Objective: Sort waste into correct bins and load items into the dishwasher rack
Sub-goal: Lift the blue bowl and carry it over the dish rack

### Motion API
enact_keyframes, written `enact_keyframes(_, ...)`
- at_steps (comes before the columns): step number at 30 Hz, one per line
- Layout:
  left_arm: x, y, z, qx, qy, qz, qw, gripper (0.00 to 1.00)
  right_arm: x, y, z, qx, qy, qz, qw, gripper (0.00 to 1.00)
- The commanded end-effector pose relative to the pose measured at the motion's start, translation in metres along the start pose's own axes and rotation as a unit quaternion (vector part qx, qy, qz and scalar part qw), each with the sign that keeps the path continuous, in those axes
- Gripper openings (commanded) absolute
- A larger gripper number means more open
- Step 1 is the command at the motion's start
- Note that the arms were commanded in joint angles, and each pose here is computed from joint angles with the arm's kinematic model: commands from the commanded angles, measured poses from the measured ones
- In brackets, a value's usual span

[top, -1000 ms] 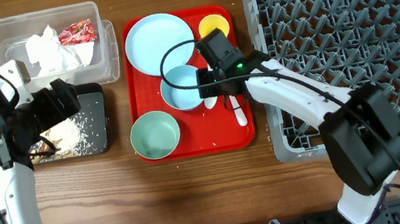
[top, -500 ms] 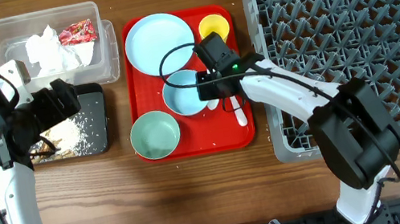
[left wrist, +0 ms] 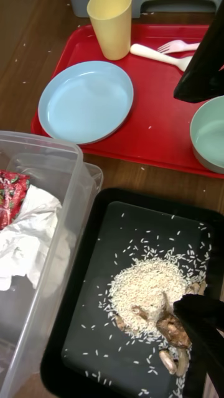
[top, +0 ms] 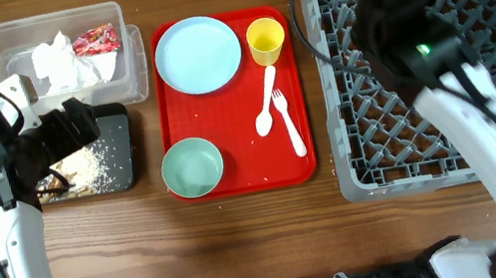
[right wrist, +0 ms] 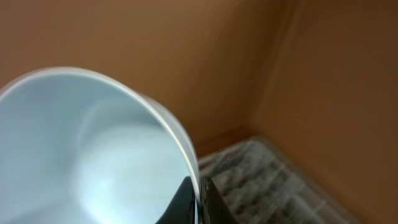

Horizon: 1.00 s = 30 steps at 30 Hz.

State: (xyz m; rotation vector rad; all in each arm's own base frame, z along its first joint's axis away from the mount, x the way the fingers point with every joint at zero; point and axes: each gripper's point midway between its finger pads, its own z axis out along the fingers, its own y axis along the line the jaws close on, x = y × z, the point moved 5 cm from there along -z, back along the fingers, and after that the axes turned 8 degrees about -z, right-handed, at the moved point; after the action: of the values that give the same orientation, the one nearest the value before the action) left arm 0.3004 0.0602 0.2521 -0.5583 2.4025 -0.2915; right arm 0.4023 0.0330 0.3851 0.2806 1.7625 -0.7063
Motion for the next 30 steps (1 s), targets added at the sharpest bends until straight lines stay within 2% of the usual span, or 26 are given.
enact_keyframes(1,-0.003,-0.001,-0.002,0.004,-0.005,0.009,1.000,1.00,0.023,0.008,0.049,0.096,0.030,-0.221,0.970,0.04)
enact_keyframes(7,-0.003,0.000,-0.002,0.004,-0.005,0.009,1.000,1.00,0.083,0.051,0.118,0.137,0.083,-0.451,0.878,0.04)
enact_keyframes(10,-0.003,0.000,-0.002,0.004,-0.005,0.009,1.000,1.00,0.118,0.067,0.138,0.127,0.108,-0.503,0.848,0.04)
enact_keyframes(13,-0.003,0.000,-0.002,0.004,-0.005,0.009,1.000,1.00,0.144,0.082,0.144,0.114,0.122,-0.529,0.832,0.04)
enact_keyframes(18,-0.003,0.000,-0.002,0.004,-0.005,0.009,1.000,1.00,0.145,0.101,0.134,0.096,0.109,-0.540,0.829,0.04)
enact_keyframes(23,-0.003,-0.001,-0.002,0.004,-0.005,0.009,1.000,1.00,0.165,0.120,0.119,0.041,0.121,-0.606,0.785,0.04)
enact_keyframes(25,-0.003,-0.001,-0.002,0.004,-0.005,0.009,1.000,1.00,0.168,0.126,0.115,0.028,0.119,-0.617,0.778,0.04)
enact_keyframes(26,-0.003,-0.001,-0.002,0.004,-0.005,0.009,1.000,1.00,0.167,0.128,0.113,0.027,0.116,-0.617,0.778,0.12)
enact_keyframes(27,-0.003,-0.001,-0.002,0.004,-0.005,0.009,1.000,1.00,0.166,0.130,0.112,0.027,0.113,-0.615,0.780,0.34)
enact_keyframes(28,-0.003,0.000,-0.002,0.004,-0.005,0.009,1.000,1.00,0.163,0.132,0.110,0.028,0.107,-0.610,0.785,0.68)
enact_keyframes(29,-0.003,-0.001,-0.002,0.004,-0.005,0.009,1.000,1.00,0.161,0.136,0.108,0.029,0.101,-0.606,0.789,0.75)
enact_keyframes(30,-0.003,0.000,-0.002,0.004,-0.005,0.009,1.000,1.00,0.156,0.139,0.105,0.032,0.091,-0.595,0.798,0.77)
